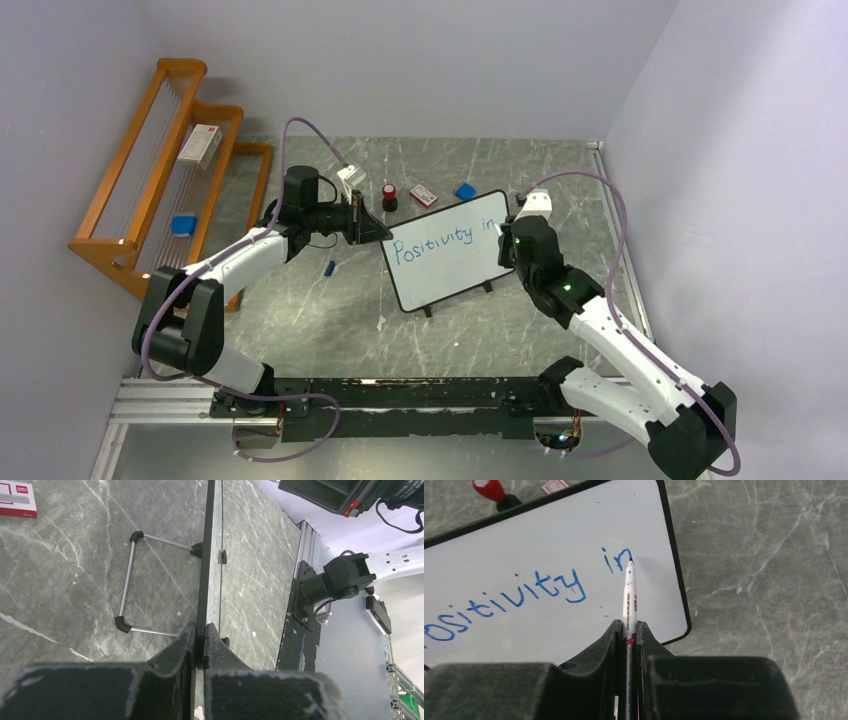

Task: Write a sentence on the whiteboard

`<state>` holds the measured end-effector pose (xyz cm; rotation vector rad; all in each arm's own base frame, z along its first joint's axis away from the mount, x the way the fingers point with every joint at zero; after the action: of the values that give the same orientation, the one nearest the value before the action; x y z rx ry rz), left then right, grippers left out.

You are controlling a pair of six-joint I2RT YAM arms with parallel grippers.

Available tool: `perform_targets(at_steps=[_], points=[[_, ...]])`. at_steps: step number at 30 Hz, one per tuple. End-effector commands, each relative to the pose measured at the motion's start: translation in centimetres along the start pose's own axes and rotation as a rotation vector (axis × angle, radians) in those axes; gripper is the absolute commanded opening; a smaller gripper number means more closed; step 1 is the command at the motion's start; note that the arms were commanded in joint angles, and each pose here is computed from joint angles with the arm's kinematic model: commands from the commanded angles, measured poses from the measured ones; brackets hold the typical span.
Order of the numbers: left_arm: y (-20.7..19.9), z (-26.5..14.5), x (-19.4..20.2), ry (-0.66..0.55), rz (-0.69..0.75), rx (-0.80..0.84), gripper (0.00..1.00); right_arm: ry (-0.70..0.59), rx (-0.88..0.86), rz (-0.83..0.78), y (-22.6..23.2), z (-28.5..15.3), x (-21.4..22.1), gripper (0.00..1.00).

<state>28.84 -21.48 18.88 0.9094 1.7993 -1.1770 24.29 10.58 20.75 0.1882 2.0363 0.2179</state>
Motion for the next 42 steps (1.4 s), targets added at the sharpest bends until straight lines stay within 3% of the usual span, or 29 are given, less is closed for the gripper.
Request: perform_targets(at_steps=[1, 14, 42], points=[[1.1, 0.1, 1.9, 0.058, -0.023, -0.076, 0.05, -0.013, -0.062, -0.005, 0.3, -1.0, -0.8, 0.00], [0.7, 0.1, 1.7, 0.026, -0.039, -0.054, 0.05, 0.008, -0.246, -0.046, 3.6, -3.3, 0.9, 0.00], [0.9, 0.1, 1.8, 0.027, -0.041, -0.079, 0.05, 0.034, -0.301, -0.125, 9.6, -6.0, 8.2, 0.00]])
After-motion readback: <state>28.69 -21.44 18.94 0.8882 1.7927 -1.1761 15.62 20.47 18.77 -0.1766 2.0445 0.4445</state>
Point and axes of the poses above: each gripper's point midway between its finger pads, its own z axis out along the fingers, its own y axis along the line the jaws close on, x = y × z, the point moved 5 cm from there along -z, back along the fingers, and after that the axes turned 12 degrees about z, right-handed, at the moved point
